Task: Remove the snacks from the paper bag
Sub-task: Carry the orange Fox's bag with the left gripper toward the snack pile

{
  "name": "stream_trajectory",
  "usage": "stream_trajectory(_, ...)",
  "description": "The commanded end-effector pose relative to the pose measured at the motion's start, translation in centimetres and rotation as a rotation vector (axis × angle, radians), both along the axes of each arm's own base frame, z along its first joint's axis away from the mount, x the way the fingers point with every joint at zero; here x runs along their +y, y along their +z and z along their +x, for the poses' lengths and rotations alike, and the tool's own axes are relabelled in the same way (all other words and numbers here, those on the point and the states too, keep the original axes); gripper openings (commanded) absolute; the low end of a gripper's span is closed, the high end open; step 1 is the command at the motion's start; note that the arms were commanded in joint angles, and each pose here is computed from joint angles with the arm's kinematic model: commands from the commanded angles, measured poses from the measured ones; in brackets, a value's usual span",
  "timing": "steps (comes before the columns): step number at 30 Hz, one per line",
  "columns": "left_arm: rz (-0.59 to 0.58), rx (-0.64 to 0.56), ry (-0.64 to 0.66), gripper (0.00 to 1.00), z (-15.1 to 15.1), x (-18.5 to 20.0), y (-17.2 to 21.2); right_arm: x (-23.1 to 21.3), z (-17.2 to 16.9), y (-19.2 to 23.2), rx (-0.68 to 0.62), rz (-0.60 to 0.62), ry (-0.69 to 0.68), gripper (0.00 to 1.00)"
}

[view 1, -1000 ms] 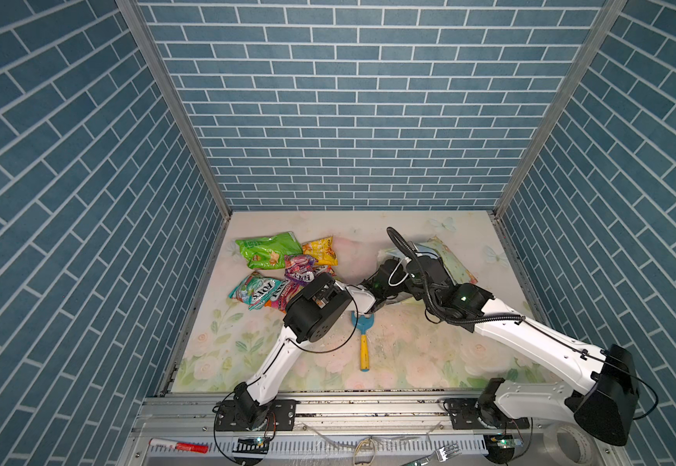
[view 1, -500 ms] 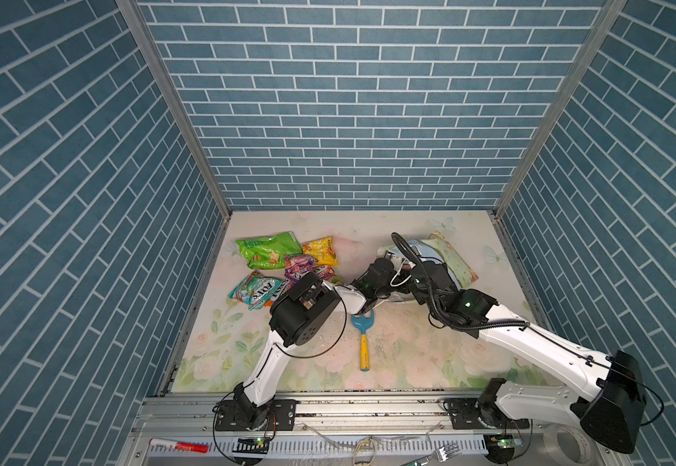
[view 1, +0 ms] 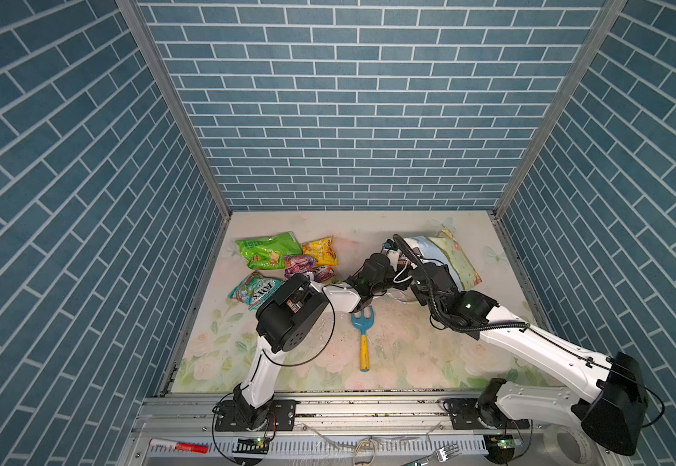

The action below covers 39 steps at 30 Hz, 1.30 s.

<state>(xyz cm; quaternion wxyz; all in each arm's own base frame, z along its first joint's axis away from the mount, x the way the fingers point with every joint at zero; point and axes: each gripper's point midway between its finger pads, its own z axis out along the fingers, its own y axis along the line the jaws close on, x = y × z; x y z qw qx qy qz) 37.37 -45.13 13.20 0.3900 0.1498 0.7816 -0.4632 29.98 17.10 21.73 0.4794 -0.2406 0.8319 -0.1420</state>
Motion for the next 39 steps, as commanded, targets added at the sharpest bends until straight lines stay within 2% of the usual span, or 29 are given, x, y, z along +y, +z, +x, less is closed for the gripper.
stream_trajectory(1, -0.033, -0.067, 0.011, 0.00, 0.3, 0.8, 4.2, -0.9, 0.4, 0.9, -0.028, 0.002, -0.068, 0.00)
stream_trajectory(18, 0.016, -0.125, 0.051, 0.00, -0.6, 3.4, 7.3, -1.9, 0.2, 1.4, -0.056, 0.013, -0.111, 0.00)
stream_trajectory(24, 0.047, -0.156, 0.056, 0.00, -0.9, 4.1, 8.2, -1.6, 0.2, 1.6, -0.045, 0.056, -0.104, 0.00)
stream_trajectory(39, 0.001, -0.210, 0.061, 0.00, -2.6, 5.8, 12.1, -1.1, 0.4, 1.7, 0.006, 0.076, -0.111, 0.00)
